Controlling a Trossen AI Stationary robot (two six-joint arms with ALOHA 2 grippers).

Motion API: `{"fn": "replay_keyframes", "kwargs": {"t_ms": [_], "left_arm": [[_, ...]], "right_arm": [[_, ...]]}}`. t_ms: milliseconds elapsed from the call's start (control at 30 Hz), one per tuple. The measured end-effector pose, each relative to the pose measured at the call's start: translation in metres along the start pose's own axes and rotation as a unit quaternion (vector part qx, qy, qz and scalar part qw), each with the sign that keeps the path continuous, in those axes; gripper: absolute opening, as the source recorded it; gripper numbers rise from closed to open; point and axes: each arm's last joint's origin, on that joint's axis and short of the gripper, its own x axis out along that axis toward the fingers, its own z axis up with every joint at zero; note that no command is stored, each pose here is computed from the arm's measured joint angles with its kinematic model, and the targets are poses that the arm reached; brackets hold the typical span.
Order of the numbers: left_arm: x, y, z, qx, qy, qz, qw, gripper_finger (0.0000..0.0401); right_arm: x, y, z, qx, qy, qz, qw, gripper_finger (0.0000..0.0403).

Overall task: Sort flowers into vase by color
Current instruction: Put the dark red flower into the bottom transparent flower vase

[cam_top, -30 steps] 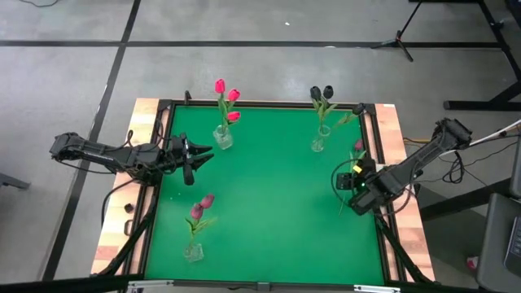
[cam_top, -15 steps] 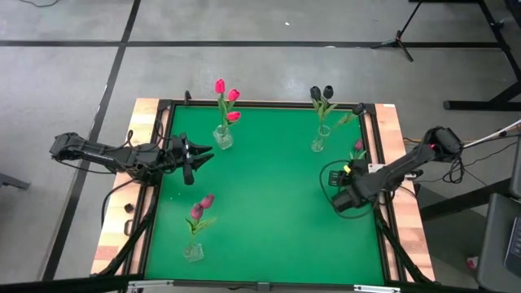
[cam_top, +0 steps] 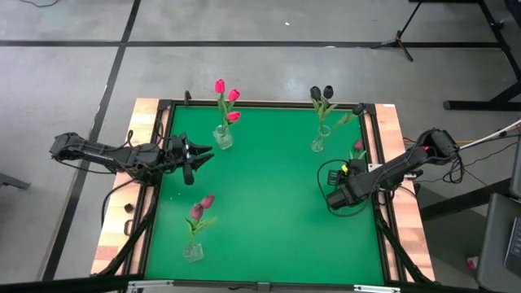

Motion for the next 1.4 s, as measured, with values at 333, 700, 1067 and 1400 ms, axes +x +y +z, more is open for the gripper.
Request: {"fn": "replay_keyframes", "kwargs": {"t_ms": [333,700,1067,1400], "left_arm": [[0.0,0.0,0.0,0.0,0.0,0.0,1.0,0.0137],[0.0,0.0,0.0,-0.001,0.0,0.0,1.0,0.0137],[0.0,0.0,0.0,-0.001,0.0,0.0,1.0,0.0137],[0.0,0.0,0.0,-0.001,-0.001,0.0,1.0,0.0137]], "right_arm": [[-0.003,-0.003,0.002,-0.042,0.03,0.001,0.999,0.0222],[-0.011,-0.008,0.017,-0.036,0.066,0.029,0.997,0.0222],[0.004,0.005,0.014,-0.028,0.049,-0.027,0.998,0.0222],[0.023,0.016,-0.006,-0.05,0.052,-0.099,0.992,0.0222]]}}
